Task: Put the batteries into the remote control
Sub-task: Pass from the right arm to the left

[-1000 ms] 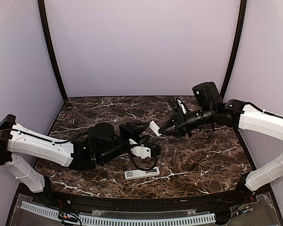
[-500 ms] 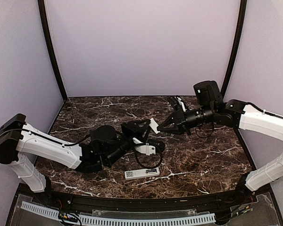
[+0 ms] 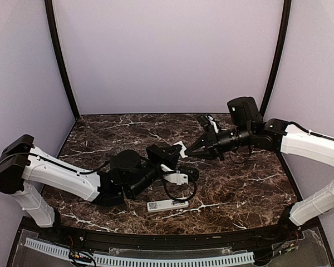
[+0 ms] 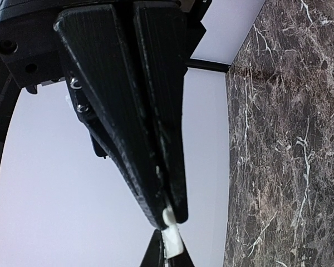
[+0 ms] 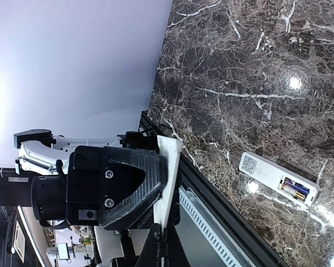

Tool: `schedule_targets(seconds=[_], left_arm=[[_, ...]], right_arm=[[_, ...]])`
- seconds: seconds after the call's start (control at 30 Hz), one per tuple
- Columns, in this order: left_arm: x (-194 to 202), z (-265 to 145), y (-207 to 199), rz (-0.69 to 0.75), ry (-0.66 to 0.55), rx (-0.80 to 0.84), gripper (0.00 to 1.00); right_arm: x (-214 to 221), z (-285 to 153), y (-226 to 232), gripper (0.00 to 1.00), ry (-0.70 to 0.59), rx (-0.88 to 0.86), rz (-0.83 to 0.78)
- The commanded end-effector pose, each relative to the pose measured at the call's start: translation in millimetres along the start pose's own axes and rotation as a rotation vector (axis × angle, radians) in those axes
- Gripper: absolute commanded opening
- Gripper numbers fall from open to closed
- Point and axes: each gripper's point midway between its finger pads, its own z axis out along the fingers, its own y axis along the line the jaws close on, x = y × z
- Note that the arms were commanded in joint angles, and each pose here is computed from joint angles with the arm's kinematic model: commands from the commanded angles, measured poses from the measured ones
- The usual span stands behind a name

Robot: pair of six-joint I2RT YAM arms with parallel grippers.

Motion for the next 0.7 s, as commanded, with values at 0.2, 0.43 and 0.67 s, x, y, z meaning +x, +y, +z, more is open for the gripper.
schedule_targets(seconds=[0.2,0.43,0.67], left_arm=[[-7,0,9,-0.177,-0.011,0.023,0.0],[-40,-30,35,-0.924,-0.27,0.34,0.0],[-60,-49,73,-1.314,-0.531,0.497,0.0]], right_arm=[[-3,-8,26,0.21,-0.03,-0.056,-0.161],[-24,-58,81,0.51,-0.217,-0.034,-0.538],[-30,-85,104,0.6,-0.405,-0.095,-0.747]])
